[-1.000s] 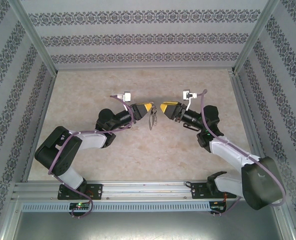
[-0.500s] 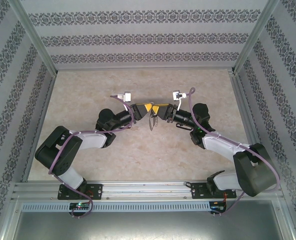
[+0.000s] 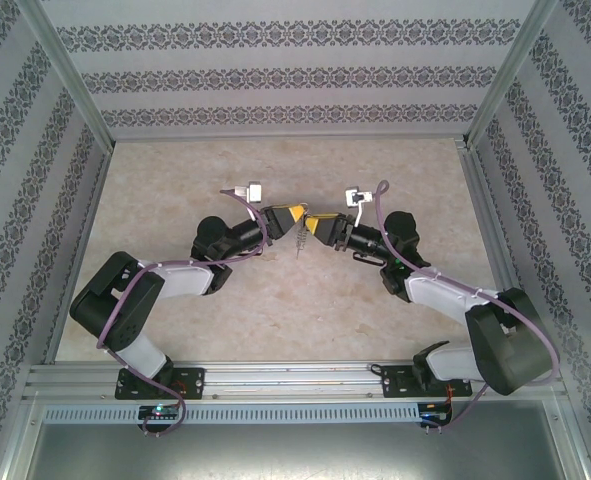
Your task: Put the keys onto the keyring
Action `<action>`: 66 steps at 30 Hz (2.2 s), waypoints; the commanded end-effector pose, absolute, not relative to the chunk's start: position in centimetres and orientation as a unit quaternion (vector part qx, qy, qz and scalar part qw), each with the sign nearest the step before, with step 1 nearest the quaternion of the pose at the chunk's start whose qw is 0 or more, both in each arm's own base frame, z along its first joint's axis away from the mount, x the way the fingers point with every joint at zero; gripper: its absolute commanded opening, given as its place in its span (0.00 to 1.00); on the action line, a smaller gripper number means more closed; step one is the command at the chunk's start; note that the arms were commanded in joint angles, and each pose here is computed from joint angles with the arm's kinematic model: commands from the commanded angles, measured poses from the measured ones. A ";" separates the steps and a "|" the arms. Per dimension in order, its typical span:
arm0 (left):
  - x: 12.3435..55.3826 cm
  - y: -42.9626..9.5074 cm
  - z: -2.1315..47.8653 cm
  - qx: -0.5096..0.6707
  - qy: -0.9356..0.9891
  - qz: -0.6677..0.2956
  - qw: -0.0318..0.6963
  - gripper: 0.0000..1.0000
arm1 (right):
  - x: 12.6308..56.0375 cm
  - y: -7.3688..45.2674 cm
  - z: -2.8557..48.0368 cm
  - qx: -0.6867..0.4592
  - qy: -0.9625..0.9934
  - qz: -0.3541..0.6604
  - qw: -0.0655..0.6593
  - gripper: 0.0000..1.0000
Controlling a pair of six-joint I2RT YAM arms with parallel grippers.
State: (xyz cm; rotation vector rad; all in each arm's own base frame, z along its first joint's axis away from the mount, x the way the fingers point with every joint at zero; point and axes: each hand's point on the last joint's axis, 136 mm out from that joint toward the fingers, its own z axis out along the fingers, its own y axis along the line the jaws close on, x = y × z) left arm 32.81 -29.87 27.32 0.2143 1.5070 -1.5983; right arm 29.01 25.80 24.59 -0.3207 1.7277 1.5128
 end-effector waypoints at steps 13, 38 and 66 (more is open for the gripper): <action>32.7 -29.5 30.5 0.105 0.565 -0.659 0.486 0.00 | 27.5 25.6 24.3 -0.156 0.678 0.591 0.409 0.00; 32.7 -29.5 30.4 0.107 0.565 -0.658 0.486 0.00 | 26.8 27.2 22.9 -0.186 0.689 0.598 0.364 0.00; 32.3 -29.8 30.3 0.119 0.566 -0.661 0.478 0.00 | 27.7 21.7 27.4 -0.139 0.696 0.529 0.466 0.49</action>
